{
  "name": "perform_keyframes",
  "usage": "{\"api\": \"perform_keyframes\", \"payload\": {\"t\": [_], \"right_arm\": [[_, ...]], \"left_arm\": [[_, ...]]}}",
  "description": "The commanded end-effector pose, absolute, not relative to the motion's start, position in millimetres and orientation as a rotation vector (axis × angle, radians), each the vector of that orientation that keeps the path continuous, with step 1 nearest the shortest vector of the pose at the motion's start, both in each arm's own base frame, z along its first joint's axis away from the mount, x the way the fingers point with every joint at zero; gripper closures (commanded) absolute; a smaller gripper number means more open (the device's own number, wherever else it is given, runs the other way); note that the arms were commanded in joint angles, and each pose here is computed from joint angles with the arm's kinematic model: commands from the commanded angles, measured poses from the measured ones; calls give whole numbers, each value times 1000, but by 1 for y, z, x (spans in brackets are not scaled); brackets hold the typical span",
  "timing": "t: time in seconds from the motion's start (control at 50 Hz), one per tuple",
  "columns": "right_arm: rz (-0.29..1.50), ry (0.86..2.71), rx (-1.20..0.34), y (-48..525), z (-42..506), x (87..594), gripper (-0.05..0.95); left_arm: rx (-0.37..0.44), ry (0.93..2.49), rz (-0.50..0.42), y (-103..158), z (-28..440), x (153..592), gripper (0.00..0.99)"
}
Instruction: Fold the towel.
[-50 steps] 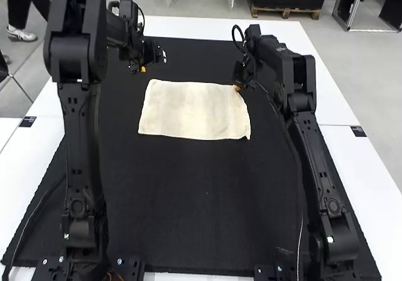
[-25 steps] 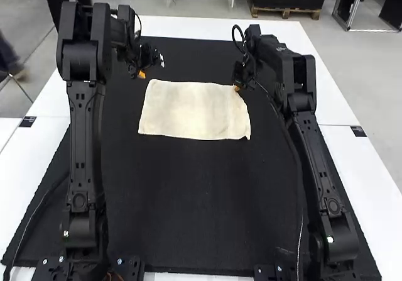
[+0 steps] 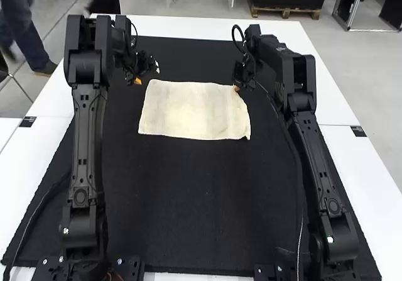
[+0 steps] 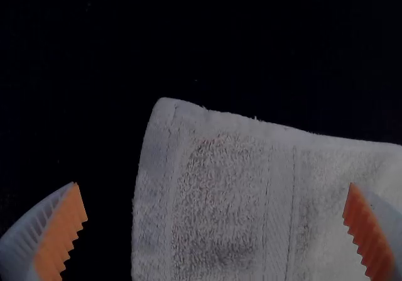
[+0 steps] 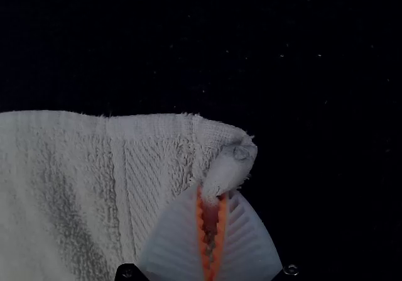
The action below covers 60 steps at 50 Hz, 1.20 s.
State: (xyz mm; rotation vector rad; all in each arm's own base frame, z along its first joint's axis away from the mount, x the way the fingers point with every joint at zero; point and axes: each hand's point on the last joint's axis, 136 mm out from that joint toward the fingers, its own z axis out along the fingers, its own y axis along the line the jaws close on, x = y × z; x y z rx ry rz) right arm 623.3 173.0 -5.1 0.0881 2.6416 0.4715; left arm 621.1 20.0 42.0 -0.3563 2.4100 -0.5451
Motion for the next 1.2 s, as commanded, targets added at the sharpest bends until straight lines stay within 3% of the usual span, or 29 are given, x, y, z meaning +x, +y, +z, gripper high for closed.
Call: {"api": "perform_keyframes", "payload": {"t": [0.0,0.46,1.18], "right_arm": [[531,2545,70,180,62,629,918],[535,2539,64,182,66,629,918],[553,2541,52,191,66,626,918]], "left_arm": [[-323,2384,-557,14,53,633,28],[-281,2432,-585,-13,29,634,28],[-318,2417,-537,8,33,638,28]]}}
